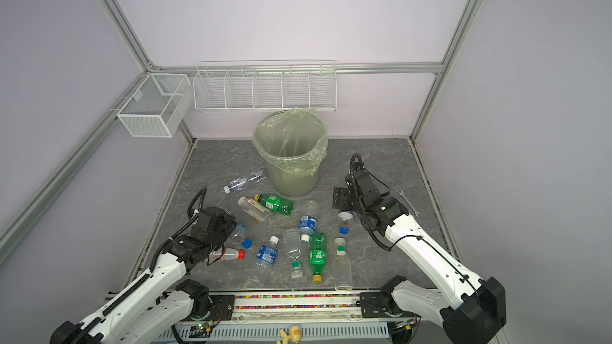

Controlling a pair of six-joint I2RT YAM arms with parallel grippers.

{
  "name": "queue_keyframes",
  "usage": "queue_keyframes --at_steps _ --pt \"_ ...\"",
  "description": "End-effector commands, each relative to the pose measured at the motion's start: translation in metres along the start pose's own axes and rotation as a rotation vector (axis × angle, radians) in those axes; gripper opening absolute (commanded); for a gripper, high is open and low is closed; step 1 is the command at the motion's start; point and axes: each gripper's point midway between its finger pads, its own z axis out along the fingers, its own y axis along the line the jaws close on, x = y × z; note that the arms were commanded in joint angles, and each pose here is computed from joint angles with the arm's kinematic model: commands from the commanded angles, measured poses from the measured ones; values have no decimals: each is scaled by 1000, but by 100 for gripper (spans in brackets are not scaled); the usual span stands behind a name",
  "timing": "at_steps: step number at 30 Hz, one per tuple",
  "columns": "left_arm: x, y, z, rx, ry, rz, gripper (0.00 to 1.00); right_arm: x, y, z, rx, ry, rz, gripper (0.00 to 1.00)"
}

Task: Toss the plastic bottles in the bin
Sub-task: 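Lift the held clear bottle with the left gripper toward the bin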

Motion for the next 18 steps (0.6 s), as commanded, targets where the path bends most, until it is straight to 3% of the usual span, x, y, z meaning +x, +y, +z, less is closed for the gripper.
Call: queue_keyframes --at_steps 1,8,18 --pt "-15 -21 -11 46 -11 8 64 7 -6 5 26 38 8 88" --pt "-45 -53 -26 108 -54 45 64 19 -9 13 29 78 26 89" --pt "-60 -102 -33 204 -44 122 64 24 -13 21 49 111 31 88"
